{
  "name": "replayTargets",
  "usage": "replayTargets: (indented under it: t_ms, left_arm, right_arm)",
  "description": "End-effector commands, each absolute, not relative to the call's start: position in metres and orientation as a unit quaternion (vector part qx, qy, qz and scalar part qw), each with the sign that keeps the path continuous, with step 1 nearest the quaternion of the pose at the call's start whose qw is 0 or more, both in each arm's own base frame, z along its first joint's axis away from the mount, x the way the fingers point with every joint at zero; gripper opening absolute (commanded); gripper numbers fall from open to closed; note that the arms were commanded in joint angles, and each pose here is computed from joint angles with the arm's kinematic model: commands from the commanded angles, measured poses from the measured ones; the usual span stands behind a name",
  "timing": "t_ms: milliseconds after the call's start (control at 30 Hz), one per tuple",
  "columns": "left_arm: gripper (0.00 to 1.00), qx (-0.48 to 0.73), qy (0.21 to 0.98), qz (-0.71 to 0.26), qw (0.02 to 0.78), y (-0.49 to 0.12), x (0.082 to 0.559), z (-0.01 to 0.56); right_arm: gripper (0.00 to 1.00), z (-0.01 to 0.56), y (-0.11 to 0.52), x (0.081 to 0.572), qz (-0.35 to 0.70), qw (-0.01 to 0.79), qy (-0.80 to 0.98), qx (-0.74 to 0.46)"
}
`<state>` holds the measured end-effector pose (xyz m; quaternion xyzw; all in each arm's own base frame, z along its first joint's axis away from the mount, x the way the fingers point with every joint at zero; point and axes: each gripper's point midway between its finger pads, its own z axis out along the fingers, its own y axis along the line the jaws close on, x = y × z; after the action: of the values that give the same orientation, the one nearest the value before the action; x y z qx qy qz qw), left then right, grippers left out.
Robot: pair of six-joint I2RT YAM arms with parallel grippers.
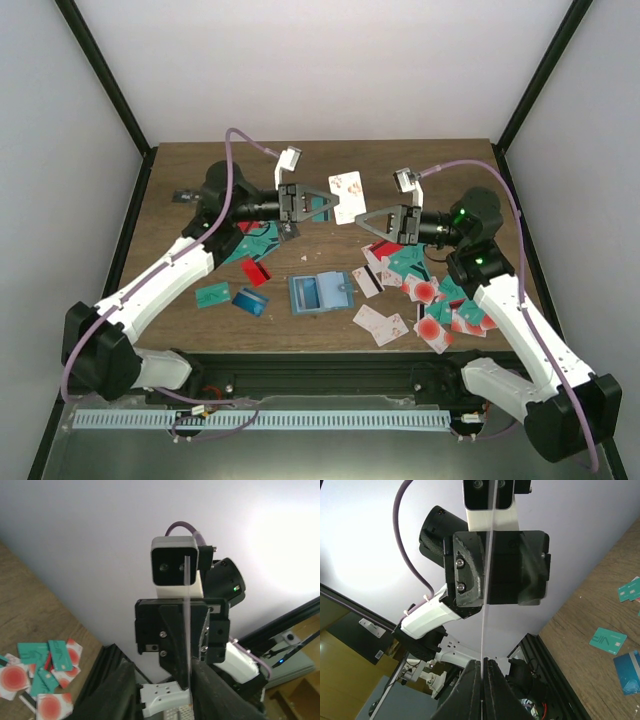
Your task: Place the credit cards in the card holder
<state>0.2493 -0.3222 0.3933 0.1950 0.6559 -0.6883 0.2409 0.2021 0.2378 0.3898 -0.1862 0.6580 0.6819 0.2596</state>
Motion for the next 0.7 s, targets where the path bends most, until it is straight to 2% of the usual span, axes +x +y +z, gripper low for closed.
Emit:
replayTargets:
  t_ms: [0,100,133,200,233,267,300,400,667]
  left_arm:
    - [0.27,0.214,0.637,-0.694,0.257,-0.329,0.249,0.41]
    - [0.06,0.214,0.638,-0.694,0.257,-0.333,0.252,0.407]
    - [0.04,0.213,0.638,-0.694,0.257,-0.333,0.253,0.406]
    - [0.04,0.21,0.646,-0.687,0.258,-0.333,0.257,0.401]
    - [0.04,0.207,0.657,-0.677,0.257,-0.332,0.259,0.395]
    - [0.04,0.201,0.674,-0.664,0.253,-0.33,0.263,0.385]
    - [0.04,0.197,0.692,-0.648,0.249,-0.327,0.266,0.373]
    - [0.04,0.174,0.75,-0.6,0.22,-0.311,0.269,0.325]
    - [0.04,0.138,0.856,-0.485,0.119,-0.277,0.253,0.196]
  right_arm:
    - [0.01,0.389,0.241,0.198,0.68,0.259,0.654,-0.205]
    - [0.01,0.385,0.241,0.202,0.676,0.26,0.659,-0.202]
    - [0.05,0.383,0.242,0.205,0.674,0.261,0.662,-0.199]
    - [0.3,0.375,0.242,0.212,0.662,0.261,0.678,-0.185]
    - [0.4,0.371,0.242,0.217,0.653,0.265,0.687,-0.18]
    - [0.48,0.364,0.242,0.222,0.641,0.266,0.699,-0.17]
    - [0.51,0.356,0.241,0.229,0.628,0.27,0.713,-0.16]
    - [0.55,0.326,0.24,0.237,0.596,0.254,0.749,-0.142]
    - [0.56,0.239,0.232,0.251,0.518,0.203,0.824,-0.108]
